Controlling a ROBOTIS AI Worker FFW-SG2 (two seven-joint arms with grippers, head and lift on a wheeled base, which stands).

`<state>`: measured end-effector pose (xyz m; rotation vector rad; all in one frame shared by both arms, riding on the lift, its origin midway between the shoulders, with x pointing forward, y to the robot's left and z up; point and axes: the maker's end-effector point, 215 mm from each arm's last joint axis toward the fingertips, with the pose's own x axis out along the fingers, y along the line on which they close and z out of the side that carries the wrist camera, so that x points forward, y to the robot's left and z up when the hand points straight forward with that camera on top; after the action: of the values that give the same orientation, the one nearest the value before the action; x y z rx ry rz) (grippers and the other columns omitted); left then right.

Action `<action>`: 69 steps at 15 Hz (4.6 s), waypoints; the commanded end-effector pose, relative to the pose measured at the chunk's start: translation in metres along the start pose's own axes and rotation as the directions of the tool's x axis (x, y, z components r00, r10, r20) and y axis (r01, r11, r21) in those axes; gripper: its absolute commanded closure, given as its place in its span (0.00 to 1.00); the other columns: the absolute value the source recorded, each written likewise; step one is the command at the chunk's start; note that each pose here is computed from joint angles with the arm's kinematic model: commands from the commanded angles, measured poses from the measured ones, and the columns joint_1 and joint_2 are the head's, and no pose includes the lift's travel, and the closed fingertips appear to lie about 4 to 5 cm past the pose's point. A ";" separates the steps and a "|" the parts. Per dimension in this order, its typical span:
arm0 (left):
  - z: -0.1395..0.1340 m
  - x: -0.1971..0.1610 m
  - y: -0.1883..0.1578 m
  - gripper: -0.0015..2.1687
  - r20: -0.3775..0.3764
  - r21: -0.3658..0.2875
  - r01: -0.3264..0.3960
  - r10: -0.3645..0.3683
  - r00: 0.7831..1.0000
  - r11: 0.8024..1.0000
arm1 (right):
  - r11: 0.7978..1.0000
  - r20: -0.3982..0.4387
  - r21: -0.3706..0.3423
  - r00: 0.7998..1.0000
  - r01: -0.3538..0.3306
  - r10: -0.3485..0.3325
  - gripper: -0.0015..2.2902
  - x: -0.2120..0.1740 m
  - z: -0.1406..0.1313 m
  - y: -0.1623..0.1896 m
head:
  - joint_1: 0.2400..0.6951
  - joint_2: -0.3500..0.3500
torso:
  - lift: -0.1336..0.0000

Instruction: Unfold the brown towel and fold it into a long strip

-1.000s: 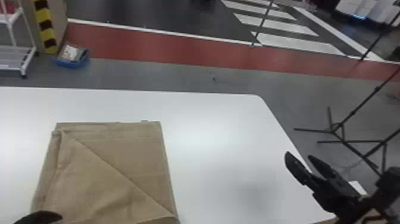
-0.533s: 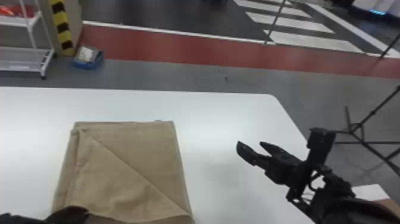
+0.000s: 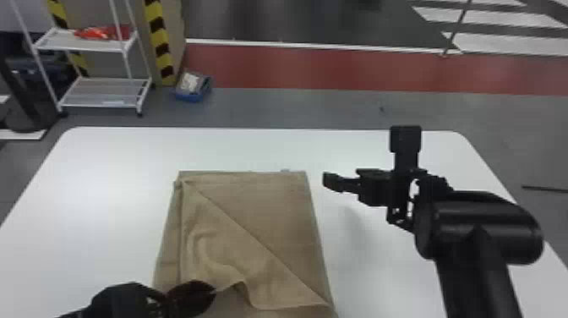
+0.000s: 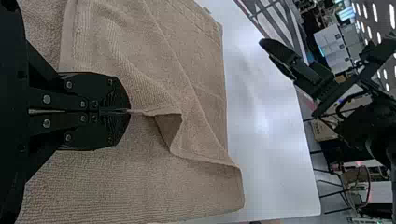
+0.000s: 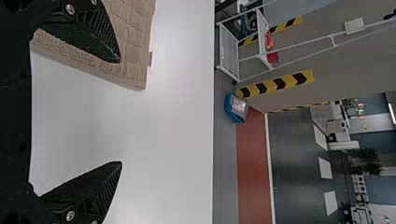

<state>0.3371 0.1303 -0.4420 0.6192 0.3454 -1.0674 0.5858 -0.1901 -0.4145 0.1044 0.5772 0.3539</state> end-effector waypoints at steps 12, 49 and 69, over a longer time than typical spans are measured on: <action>0.028 0.040 -0.003 0.88 0.045 0.116 0.129 -0.135 0.990 0.985 | 0.982 -0.168 -0.094 0.975 -0.166 0.148 0.19 0.075 -0.019 0.041 | 1.00 0.43 | 0.14; -0.018 -0.019 0.174 0.88 -0.047 -0.144 -0.394 0.391 0.919 0.908 | 0.350 -0.294 -0.930 0.800 -0.113 -0.524 0.04 -0.271 -0.101 -0.124 | 1.00 0.14 | 0.14; -0.027 -0.026 0.176 0.88 -0.053 -0.160 -0.413 0.410 0.910 0.896 | 0.559 -0.436 -0.790 0.871 -0.251 -0.225 0.98 -0.188 -0.098 -0.091 | 1.00 0.30 | 0.14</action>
<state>0.4807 0.2217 -0.4005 0.5221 0.3069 -0.6252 0.4089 -0.3367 -0.4386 -1.0385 0.9138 0.6937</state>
